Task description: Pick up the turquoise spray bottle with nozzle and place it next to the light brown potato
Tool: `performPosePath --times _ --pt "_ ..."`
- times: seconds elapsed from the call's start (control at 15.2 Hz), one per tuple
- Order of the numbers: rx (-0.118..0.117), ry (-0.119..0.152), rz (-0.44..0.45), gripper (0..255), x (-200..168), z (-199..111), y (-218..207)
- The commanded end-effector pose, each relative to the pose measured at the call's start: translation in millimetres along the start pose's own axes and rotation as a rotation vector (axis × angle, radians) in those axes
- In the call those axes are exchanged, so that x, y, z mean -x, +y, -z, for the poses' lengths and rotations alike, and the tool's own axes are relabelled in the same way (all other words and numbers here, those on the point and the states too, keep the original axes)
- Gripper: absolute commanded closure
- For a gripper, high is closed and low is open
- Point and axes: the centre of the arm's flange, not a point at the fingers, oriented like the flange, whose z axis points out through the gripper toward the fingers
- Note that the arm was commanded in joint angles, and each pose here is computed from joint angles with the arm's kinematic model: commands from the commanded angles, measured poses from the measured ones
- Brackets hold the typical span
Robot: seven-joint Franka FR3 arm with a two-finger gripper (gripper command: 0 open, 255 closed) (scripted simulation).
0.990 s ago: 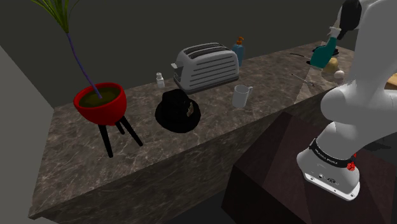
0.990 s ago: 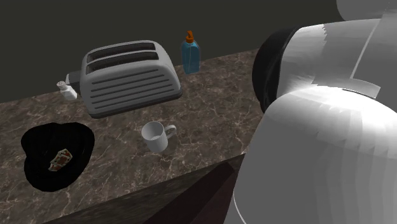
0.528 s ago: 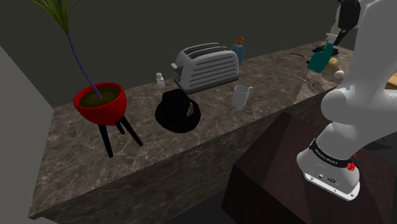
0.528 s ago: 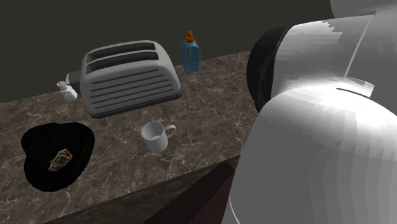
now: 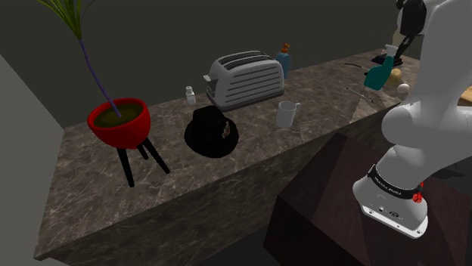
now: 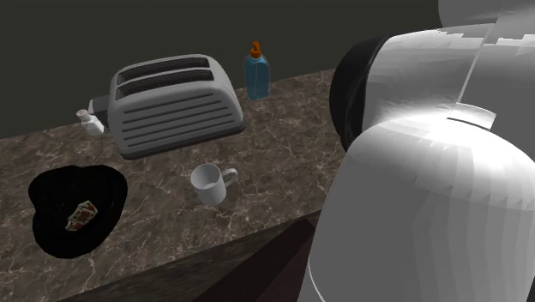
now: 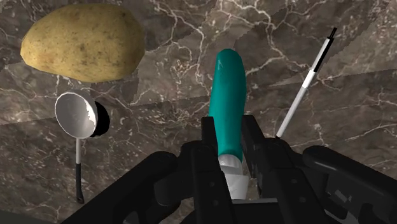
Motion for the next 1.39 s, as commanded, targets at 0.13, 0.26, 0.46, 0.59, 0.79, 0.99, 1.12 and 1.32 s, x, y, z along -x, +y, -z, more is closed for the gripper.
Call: performPosePath --times 0.13,0.26,0.46,0.59,0.79,0.99,1.12,1.32 --pt "0.0 0.0 0.0 255 0 0 0" --pt "0.0 0.0 0.0 0 0 0 0" --pt "0.0 0.0 0.0 0 0 0 0" --pt "0.0 0.0 0.0 0 0 0 0" --pt "0.0 0.0 0.0 0 0 40 0" --pt "0.0 0.0 0.0 0 0 50 0" --pt "0.0 0.0 0.0 0 0 50 0" --pt "0.0 0.0 0.0 0 0 50 0"
